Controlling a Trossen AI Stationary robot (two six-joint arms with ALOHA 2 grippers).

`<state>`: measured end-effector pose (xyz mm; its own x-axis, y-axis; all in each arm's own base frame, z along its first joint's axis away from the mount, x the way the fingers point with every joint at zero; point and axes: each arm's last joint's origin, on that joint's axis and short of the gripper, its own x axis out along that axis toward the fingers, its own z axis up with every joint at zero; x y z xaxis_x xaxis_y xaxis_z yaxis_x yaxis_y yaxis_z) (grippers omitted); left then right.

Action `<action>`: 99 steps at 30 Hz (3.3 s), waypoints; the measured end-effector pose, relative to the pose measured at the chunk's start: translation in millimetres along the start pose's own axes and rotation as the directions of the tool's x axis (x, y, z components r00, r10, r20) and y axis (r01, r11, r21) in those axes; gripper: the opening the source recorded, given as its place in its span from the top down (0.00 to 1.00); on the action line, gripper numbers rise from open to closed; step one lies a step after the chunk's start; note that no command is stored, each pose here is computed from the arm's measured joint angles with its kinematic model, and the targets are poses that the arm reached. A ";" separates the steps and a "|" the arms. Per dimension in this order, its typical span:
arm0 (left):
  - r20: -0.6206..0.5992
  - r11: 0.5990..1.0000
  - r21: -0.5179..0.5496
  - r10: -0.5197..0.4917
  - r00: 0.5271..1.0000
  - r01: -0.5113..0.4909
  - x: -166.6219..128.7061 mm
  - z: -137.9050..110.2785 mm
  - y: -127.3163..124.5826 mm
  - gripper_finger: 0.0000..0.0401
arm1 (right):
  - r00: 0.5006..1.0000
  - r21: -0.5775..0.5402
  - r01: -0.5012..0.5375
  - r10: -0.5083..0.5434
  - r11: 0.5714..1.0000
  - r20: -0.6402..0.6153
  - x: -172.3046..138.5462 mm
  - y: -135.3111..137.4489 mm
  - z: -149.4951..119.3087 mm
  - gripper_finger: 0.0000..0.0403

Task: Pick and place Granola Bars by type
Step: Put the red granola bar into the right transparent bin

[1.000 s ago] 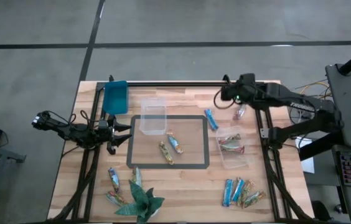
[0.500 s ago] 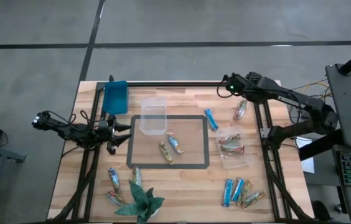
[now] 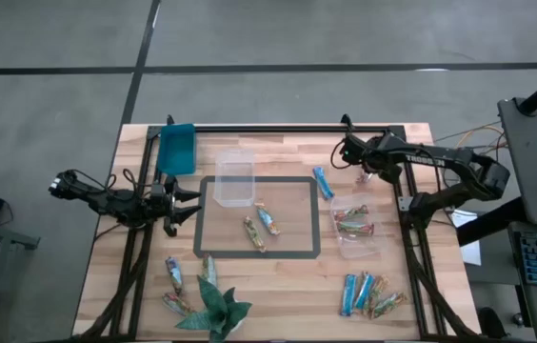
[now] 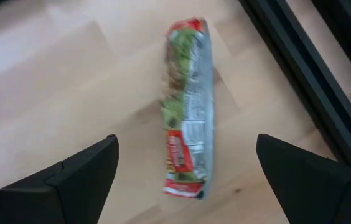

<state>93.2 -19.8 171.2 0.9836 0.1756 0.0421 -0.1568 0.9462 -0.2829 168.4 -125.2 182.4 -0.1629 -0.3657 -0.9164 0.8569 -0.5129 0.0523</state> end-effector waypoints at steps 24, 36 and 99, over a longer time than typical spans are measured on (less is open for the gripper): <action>0.000 1.000 0.000 0.000 1.000 0.000 0.0 0.1 0.0 0.51 | 0.995 -0.045 0.034 -0.039 0.998 -0.094 44.6 4.2 -6.9 0.17; 0.000 1.000 0.000 0.000 1.000 0.000 0.0 0.0 0.0 0.51 | 0.995 -0.060 0.033 -0.039 0.998 -0.093 45.5 3.3 -6.9 0.55; 0.000 1.000 0.000 0.000 1.000 0.000 0.0 0.1 0.0 0.51 | 0.896 -0.665 -0.371 0.438 0.648 -0.073 -183.3 66.7 82.5 0.97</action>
<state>93.2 -19.8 171.2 0.9835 0.1758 0.0419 -0.1570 0.9462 -0.2831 215.1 -156.4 386.6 0.2651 -0.4958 -0.8269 0.9410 0.3201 0.1097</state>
